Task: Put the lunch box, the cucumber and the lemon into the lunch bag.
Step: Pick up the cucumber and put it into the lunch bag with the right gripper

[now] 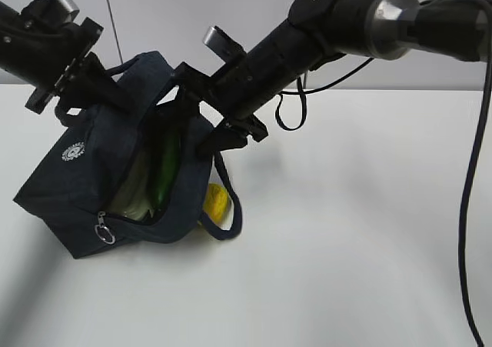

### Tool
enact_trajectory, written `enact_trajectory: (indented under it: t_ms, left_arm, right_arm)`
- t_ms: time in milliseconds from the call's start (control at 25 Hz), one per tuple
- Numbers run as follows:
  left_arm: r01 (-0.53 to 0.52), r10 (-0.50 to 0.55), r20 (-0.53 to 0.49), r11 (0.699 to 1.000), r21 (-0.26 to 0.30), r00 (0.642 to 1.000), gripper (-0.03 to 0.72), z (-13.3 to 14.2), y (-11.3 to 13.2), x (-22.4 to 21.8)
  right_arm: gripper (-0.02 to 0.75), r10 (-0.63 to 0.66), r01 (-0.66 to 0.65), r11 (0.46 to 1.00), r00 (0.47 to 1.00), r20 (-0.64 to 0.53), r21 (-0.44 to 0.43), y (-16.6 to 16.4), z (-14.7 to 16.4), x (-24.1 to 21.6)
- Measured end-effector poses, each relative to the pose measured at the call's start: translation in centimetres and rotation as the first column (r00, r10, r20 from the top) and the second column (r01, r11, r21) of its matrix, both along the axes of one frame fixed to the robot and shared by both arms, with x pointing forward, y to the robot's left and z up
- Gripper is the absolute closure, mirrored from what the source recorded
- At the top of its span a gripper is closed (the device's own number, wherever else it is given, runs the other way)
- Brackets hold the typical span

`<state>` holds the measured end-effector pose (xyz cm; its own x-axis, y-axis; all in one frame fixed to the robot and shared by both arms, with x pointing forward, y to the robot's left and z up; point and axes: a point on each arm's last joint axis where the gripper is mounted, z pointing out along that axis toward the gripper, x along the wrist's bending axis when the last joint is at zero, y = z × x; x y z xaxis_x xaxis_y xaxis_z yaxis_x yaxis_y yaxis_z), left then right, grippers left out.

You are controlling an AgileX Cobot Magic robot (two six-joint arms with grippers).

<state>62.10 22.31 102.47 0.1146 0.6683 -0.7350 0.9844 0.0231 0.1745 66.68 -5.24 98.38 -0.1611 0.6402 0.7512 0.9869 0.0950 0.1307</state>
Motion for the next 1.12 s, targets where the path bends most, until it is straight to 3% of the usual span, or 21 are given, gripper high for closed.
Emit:
enact_trajectory:
  t_ms: [360, 720, 1120]
  left_arm:
    - [-0.055, 0.055, -0.005, 0.998, -0.011, 0.998, 0.701, 0.1, 2.1, 0.3]
    - [-0.048, 0.048, -0.006, 0.999, 0.007, 0.999, 0.701, -0.1, 2.3, 0.3]
    - [-0.055, 0.055, -0.006, 0.998, -0.011, 0.998, 0.701, 0.1, 2.2, 0.3]
  right_arm:
    - [0.209, 0.099, -0.099, 0.995, 0.995, -0.027, -0.009, -1.2, -0.1, -0.4]
    - [0.21, 0.07, -0.068, 0.996, 0.997, 0.035, -0.065, -1.5, -0.4, 0.2]
    - [0.348, 0.052, -0.044, 0.994, 0.995, 0.08, -0.097, -1.6, -0.6, 0.6]
